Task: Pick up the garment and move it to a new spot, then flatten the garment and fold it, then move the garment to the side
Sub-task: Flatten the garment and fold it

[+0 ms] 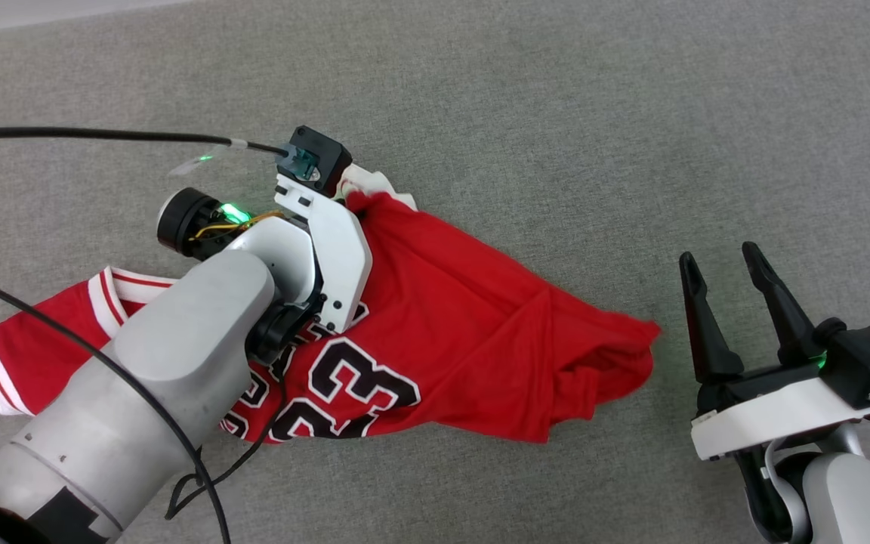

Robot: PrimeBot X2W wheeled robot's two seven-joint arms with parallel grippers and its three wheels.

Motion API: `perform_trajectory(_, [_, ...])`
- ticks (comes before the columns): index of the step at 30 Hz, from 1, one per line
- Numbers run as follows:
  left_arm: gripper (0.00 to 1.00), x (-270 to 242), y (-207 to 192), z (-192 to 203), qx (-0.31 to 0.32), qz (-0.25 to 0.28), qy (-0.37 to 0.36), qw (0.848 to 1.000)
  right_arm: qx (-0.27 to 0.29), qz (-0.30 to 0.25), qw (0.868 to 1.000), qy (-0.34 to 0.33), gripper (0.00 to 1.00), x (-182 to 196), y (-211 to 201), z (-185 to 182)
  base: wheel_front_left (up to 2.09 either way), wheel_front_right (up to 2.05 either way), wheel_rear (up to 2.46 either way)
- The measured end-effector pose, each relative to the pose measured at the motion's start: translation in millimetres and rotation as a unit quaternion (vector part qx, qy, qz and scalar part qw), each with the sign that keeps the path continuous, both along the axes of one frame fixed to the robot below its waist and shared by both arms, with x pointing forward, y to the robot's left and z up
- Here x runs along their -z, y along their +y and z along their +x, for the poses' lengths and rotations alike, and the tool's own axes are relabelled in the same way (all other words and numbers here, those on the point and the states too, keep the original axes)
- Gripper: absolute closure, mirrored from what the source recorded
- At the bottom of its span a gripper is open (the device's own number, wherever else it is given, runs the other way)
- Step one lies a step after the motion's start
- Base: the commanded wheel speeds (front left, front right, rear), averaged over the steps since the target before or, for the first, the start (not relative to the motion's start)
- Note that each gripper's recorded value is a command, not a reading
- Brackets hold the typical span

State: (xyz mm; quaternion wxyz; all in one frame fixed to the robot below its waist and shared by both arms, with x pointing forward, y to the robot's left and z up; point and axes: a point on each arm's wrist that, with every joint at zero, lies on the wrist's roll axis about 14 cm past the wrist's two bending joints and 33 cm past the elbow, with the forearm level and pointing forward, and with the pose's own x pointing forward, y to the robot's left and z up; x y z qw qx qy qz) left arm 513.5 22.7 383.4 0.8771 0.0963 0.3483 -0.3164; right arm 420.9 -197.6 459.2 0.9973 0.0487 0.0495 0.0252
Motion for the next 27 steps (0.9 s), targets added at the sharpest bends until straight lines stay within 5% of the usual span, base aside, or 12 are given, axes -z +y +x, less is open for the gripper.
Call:
perform_trajectory(7, [1.0, -39.0, -27.6, 14.1, 0.012, -0.057, -0.091, 0.994, 0.002, -0.003, 1.0, -0.008, 0.0, -6.4, -0.7, -3.2, 0.0, 0.0, 0.0])
perform_trajectory(17, [1.0, -158.5, -115.7, 26.1, 0.056, -0.206, -0.261, 0.942, 0.026, -0.011, 0.999, -0.025, 0.0, -23.9, -17.6, -18.3, 0.0, 0.0, 0.0])
perform_trajectory(23, [1.0, -168.9, -160.0, 19.2, 0.083, -0.248, -0.274, 0.925, 0.048, -0.012, 0.999, -0.02, 0.0, -20.8, -28.8, -29.0, 0.0, 0.0, 0.0])
perform_trajectory(24, [0.4, -163.8, -167.6, 16.0, 0.092, -0.248, -0.269, 0.926, 0.053, -0.013, 0.998, -0.017, 0.0, -19.0, -31.0, -30.4, 0.0, 0.0, 0.0])
perform_trajectory(25, [0.0, -158.4, -174.6, 12.5, 0.101, -0.247, -0.266, 0.926, 0.057, -0.014, 0.998, -0.016, 0.0, -17.9, -33.3, -31.4, 0.0, 0.0, 0.0])
perform_trajectory(27, [0.0, -146.7, -186.2, 5.4, 0.119, -0.246, -0.254, 0.928, 0.063, -0.015, 0.998, -0.012, 0.0, -15.0, -36.7, -33.2, 0.0, 0.0, 0.0])
